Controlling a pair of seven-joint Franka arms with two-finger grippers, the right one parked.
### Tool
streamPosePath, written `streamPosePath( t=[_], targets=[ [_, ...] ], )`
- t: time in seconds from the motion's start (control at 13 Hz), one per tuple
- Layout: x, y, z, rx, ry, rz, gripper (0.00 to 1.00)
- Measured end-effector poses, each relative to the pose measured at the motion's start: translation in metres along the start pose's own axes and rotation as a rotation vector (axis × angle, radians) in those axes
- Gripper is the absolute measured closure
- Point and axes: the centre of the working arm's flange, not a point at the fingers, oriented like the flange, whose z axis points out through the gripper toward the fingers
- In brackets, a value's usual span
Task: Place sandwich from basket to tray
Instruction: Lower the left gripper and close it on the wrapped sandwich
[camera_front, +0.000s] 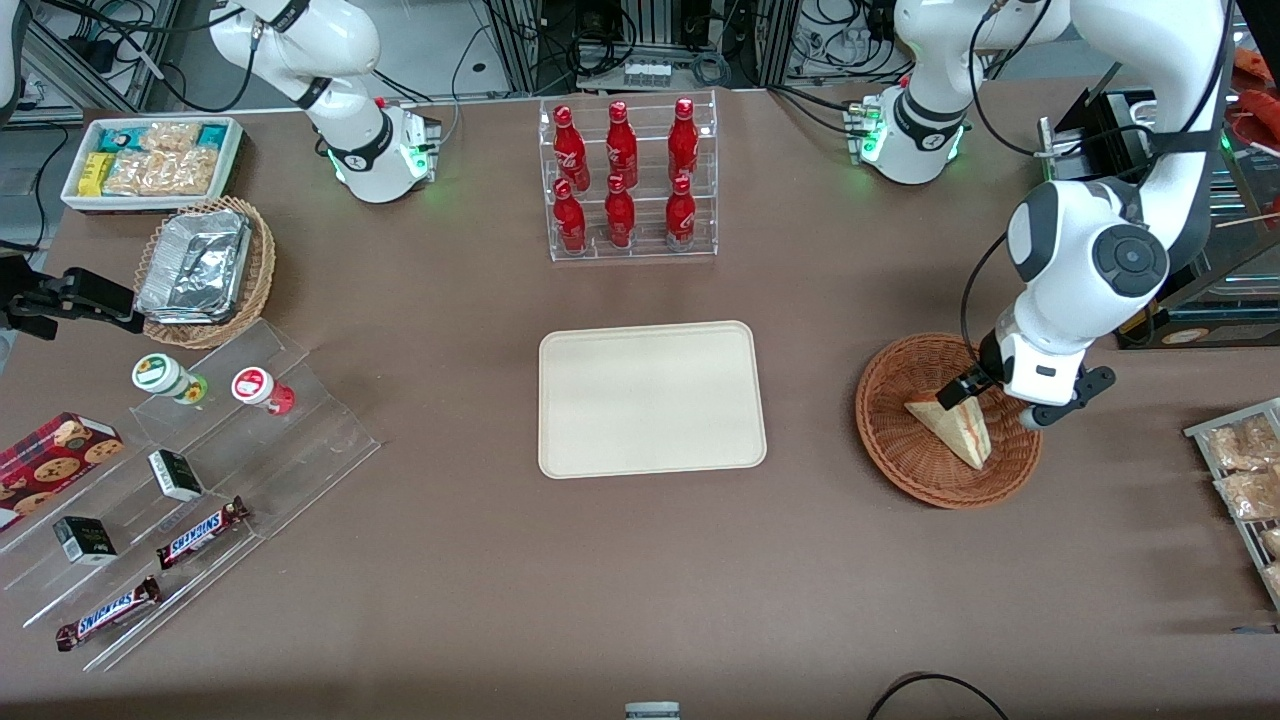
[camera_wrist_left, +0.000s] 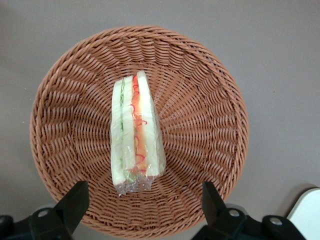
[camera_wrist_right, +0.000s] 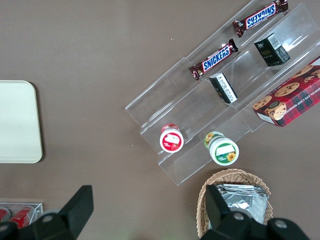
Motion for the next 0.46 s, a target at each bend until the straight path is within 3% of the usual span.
streamPosePath(
  t=[0.46],
  targets=[
    [0.002,0.000,0.034,-0.013,0.011,-0.053,0.00]
  ],
)
